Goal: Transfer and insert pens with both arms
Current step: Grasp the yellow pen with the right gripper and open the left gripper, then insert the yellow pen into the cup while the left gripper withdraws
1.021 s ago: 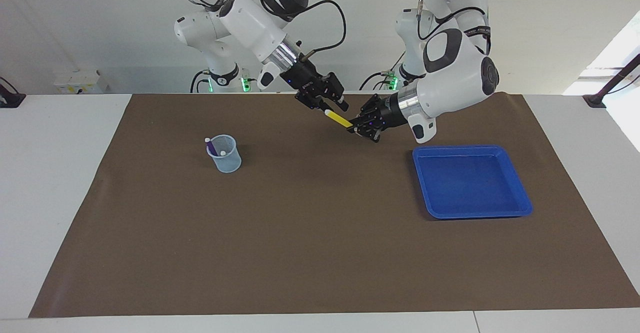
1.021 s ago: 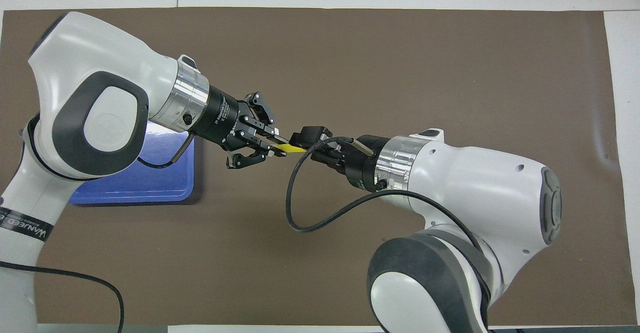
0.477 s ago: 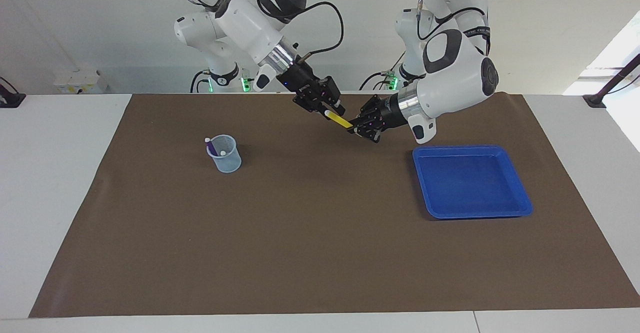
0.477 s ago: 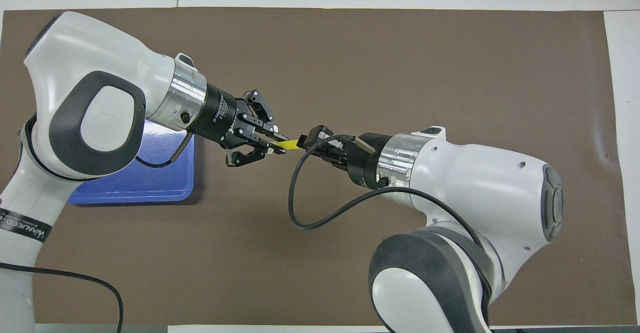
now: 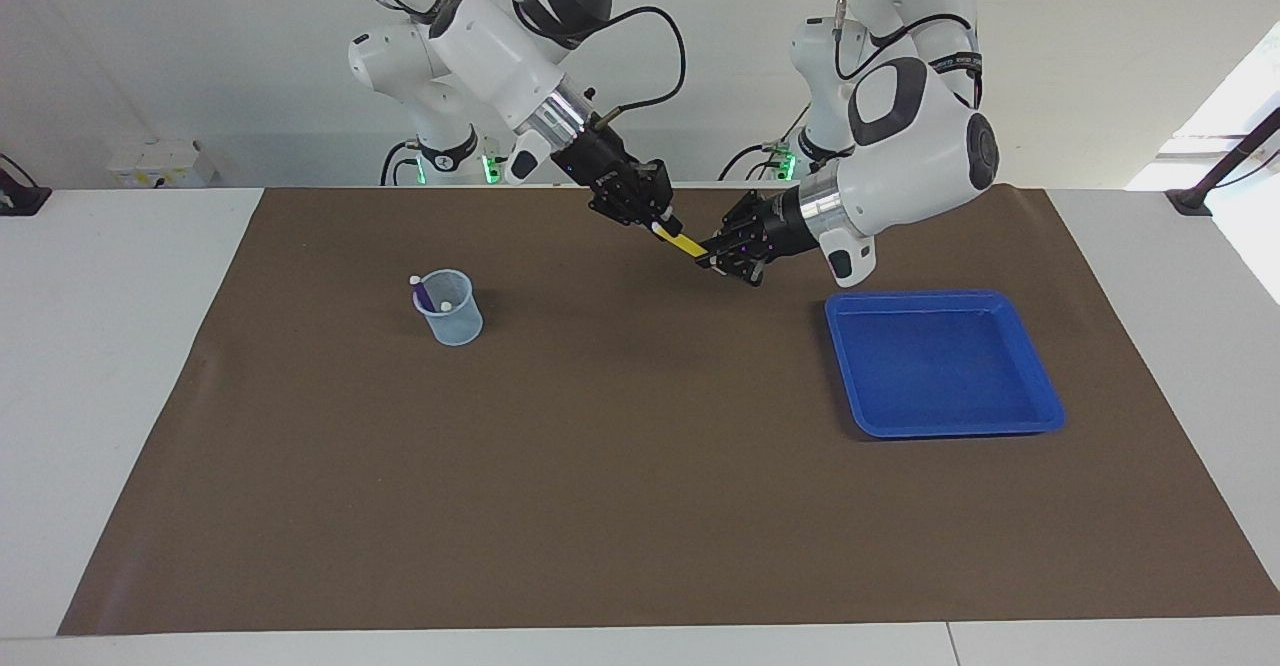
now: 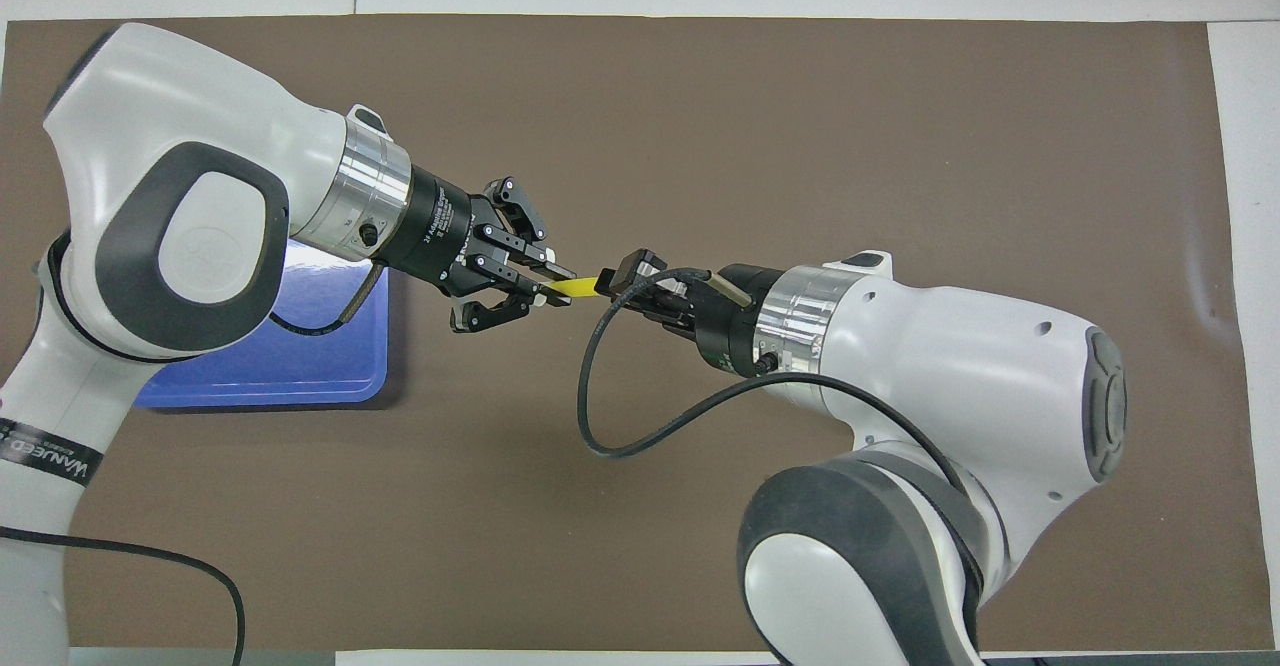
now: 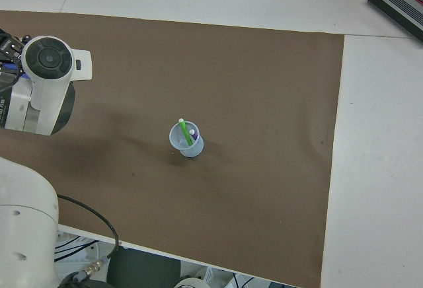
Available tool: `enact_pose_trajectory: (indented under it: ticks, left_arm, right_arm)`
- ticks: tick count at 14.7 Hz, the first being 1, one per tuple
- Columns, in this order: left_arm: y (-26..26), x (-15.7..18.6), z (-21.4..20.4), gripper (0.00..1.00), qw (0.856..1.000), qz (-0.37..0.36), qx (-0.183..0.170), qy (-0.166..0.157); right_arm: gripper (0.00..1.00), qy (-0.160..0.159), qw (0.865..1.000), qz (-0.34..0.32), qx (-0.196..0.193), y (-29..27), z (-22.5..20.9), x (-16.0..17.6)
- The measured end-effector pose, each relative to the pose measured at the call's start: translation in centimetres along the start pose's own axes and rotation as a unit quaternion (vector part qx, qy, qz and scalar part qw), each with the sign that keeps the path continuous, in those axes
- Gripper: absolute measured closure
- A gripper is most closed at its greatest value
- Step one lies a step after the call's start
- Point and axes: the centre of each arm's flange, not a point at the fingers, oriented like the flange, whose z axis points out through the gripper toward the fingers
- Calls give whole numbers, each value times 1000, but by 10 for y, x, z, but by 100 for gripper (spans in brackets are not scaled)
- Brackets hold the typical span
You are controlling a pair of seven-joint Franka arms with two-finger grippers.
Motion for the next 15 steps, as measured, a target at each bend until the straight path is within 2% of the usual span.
enact_pose_trajectory:
  ticks: [2, 3, 5, 6, 7, 10, 11, 13, 14, 15]
  left_arm:
    - [-3, -9, 1, 56, 1000, 8, -5, 1]
    - [-4, -13, 2, 45, 1000, 11, -6, 1]
    - [-5, -15, 1, 24, 1000, 12, -7, 1]
    - [-5, -15, 1, 10, 1000, 13, -8, 1]
    - [-5, -15, 1, 1, 1000, 12, -9, 1]
    - [-3, -14, 0, 0, 1000, 22, -16, 5]
    - [-3, -12, -1, 0, 999, 30, -18, 13]
    - [-2, -7, -1, 0, 998, 51, -17, 31]
    - [-2, -2, -1, 0, 997, 65, -16, 40]
    - [-2, 4, -1, 0, 995, 82, -14, 55]
  right_arm:
    - [83, -12, 1000, -8, -10, 1, 2, -3]
    - [83, -21, 999, -28, -30, 2, 3, -4]
    - [83, -47, 992, -77, -90, 3, -5, 0]
    - [83, -62, 984, -109, -124, 4, -18, 9]
    - [83, -78, 974, -146, -153, 6, -36, 21]
    - [83, -103, 941, -251, -202, 35, -85, 70]
    - [83, -105, 923, -283, -236, 50, -96, 83]
    - [83, -114, 879, -339, -314, 69, -105, 94]
    - [83, -121, 859, -359, -344, 76, -104, 94]
    - [83, -129, 845, -371, -362, 85, -102, 92]
